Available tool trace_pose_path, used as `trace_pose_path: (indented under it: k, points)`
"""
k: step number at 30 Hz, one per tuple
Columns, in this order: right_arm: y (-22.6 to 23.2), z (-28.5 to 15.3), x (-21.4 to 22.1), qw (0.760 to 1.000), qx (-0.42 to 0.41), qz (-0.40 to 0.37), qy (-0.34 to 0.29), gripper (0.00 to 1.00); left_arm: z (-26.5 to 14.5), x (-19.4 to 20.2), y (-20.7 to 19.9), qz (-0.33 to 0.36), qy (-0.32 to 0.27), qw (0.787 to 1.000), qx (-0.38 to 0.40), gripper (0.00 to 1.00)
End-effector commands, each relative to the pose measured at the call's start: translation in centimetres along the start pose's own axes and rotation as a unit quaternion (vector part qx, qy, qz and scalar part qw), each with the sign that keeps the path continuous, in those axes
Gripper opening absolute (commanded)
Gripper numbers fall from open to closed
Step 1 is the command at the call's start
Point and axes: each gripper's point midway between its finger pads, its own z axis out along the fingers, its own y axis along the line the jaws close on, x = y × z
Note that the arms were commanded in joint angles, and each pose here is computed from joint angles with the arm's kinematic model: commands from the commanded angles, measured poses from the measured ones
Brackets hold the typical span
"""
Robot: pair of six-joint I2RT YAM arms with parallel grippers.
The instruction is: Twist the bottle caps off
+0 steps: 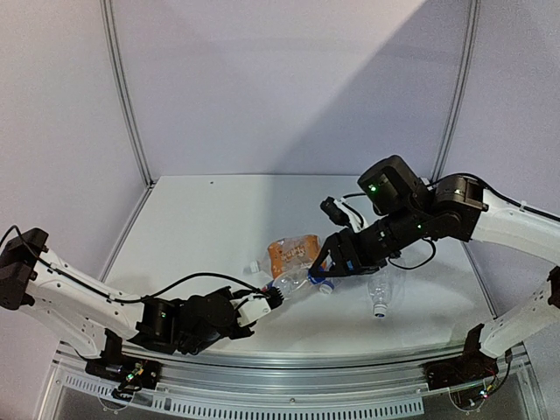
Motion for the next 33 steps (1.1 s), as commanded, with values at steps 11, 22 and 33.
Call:
trace_pose_path:
  k: [11, 22, 33]
  points:
    - [-0.49, 1.56, -0.23, 0.999, -0.02, 0.028, 0.016, 0.52, -0.78, -1.77, 0.55, -0.024, -0.027, 0.999, -0.002, 0.0]
    - [-0.64, 1.84, -0.48, 0.999, -0.033, 0.032, 0.017, 0.4, -0.86, -1.77, 0.42, -0.022, -0.028, 0.999, 0.0, 0.0]
    - [-0.8, 1.31, -0.58, 0.999, -0.033, 0.032, 0.015, 0.37, -0.85, -1.78, 0.38, -0.022, -0.028, 0.999, 0.0, 0.0]
